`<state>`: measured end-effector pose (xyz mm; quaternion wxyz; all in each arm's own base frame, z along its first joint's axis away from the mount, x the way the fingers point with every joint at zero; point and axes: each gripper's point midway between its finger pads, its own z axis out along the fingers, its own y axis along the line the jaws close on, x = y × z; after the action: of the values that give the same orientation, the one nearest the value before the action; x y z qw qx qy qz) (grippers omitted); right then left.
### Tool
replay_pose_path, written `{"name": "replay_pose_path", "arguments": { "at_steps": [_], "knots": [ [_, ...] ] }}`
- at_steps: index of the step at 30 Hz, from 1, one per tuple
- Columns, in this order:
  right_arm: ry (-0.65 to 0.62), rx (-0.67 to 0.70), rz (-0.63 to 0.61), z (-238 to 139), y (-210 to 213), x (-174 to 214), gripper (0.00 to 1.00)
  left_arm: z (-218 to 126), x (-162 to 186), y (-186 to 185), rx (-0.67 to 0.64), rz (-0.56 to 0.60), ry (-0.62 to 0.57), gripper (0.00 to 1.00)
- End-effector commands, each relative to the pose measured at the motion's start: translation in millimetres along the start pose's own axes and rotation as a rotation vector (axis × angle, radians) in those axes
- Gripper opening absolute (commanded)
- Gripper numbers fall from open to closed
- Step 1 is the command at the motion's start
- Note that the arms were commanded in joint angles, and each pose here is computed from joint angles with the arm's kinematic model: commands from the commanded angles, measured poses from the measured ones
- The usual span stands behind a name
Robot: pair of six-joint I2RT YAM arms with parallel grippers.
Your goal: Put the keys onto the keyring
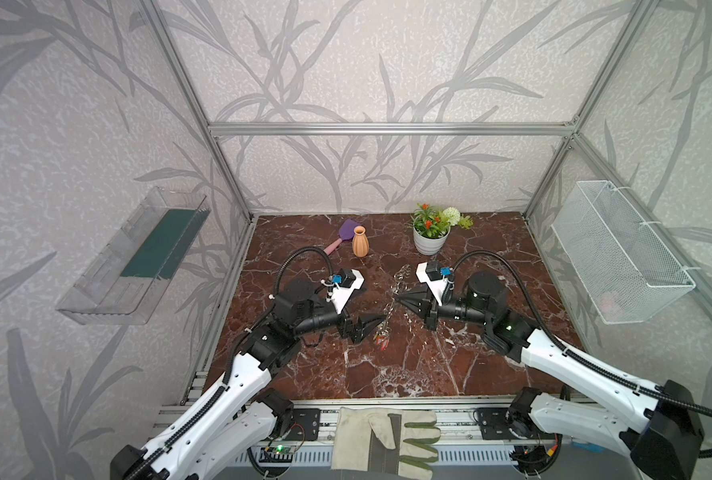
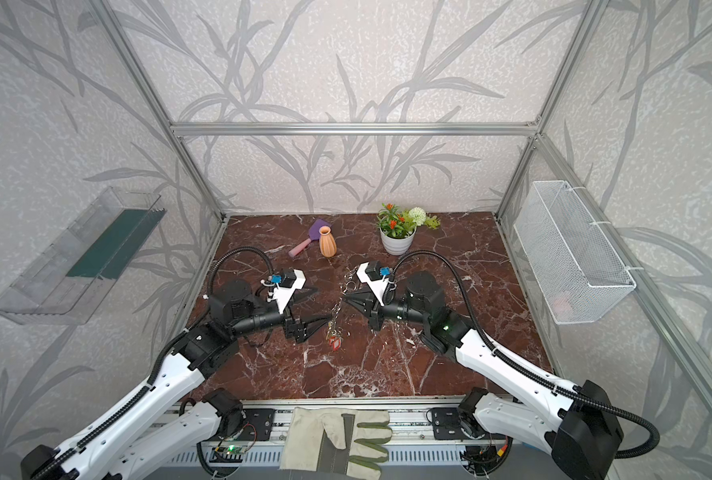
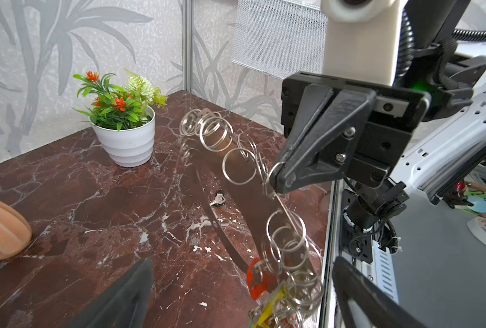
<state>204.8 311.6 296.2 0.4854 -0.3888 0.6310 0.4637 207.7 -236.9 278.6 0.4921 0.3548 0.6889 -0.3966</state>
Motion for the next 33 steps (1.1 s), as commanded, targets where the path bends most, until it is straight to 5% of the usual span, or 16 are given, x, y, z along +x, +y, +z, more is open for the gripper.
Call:
{"name": "replay_pose_path", "arguments": {
  "at_steps": [1,17,24,33],
  "knots": [
    [-0.113,-0.102,-0.039,-9,22,-32,0.00,-2,-31,-12,0.061,0.039,-0.088,0.89],
    [-0.124,-0.153,-0.040,-14,30,-33,0.00,7,-48,-29,0.263,0.006,-0.021,0.37],
    [-0.131,-0.163,-0.036,-14,32,-36,0.00,5,-42,-38,0.324,0.004,0.013,0.40],
    [-0.129,-0.160,-0.028,-13,30,-35,0.00,13,-41,-34,0.333,-0.027,0.012,0.29]
  ]
}}
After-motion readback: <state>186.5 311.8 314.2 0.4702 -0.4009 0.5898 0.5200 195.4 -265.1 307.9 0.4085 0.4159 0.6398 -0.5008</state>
